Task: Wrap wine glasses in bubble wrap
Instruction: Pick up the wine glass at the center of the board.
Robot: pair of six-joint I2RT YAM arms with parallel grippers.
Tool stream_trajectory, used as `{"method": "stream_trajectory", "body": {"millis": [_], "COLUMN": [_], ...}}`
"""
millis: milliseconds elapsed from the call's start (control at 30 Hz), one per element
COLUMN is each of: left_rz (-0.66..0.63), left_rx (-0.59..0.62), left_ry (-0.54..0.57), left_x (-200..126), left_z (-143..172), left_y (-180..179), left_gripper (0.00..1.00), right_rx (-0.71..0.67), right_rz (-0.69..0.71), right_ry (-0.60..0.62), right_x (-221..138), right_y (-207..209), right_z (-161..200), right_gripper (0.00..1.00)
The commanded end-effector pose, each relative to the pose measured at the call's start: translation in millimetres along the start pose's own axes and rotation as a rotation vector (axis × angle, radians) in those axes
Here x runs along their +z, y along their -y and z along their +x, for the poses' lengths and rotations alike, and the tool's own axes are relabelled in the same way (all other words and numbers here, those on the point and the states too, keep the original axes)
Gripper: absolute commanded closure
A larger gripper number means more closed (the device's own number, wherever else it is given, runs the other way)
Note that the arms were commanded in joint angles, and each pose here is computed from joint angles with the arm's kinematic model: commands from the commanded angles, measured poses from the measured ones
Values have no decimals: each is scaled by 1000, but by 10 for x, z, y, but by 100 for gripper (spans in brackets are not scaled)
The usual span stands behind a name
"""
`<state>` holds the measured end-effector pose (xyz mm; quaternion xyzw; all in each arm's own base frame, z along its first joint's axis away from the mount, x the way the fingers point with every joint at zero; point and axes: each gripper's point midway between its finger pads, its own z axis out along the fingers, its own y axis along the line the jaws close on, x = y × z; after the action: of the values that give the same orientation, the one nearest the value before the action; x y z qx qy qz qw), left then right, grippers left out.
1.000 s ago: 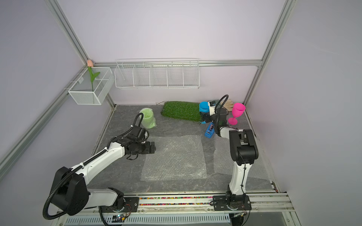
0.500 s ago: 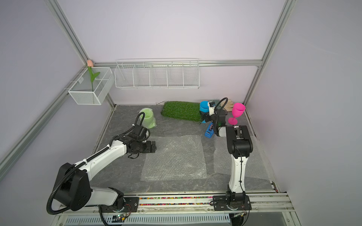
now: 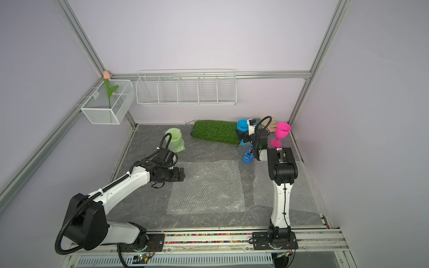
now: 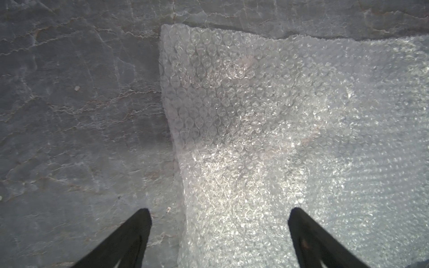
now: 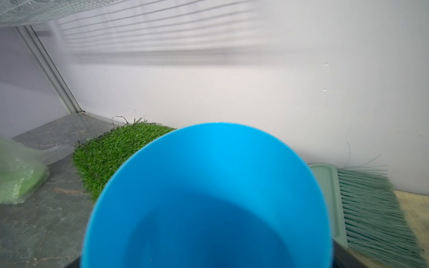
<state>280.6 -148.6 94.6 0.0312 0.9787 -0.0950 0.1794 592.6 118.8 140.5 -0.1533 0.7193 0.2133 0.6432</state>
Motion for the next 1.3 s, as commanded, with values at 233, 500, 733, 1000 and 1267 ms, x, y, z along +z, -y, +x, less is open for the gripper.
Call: {"method": "stream_trajectory", "body": {"millis": [233,500,733,1000,1267], "left_rz": [-13,-94,-44,1,16], "left_rx": [0,-14,-61,-132,-172], "left_ry": [39,83,105,72,0], "left_x": [-110,-199,-200,-102,61], "left_z": [-96,-157,-253,-227,-16], "left_y": [-7,-158,-264,-423,-445], "left_gripper": [7,8,10,15,27], "right_rx": [-22,-61,-43,172,466], "right_rz": [-11,30,58,9,-165], "right_ry": [66,67,5,-275,-550], "right_x": [-90,-307,-684,-1224,-1608], "right_y": [-11,-61,-234,-787,-2006], "right_z": [-294,-661,-958,-856,-547], "right_gripper": [19,21,23,26,31]}}
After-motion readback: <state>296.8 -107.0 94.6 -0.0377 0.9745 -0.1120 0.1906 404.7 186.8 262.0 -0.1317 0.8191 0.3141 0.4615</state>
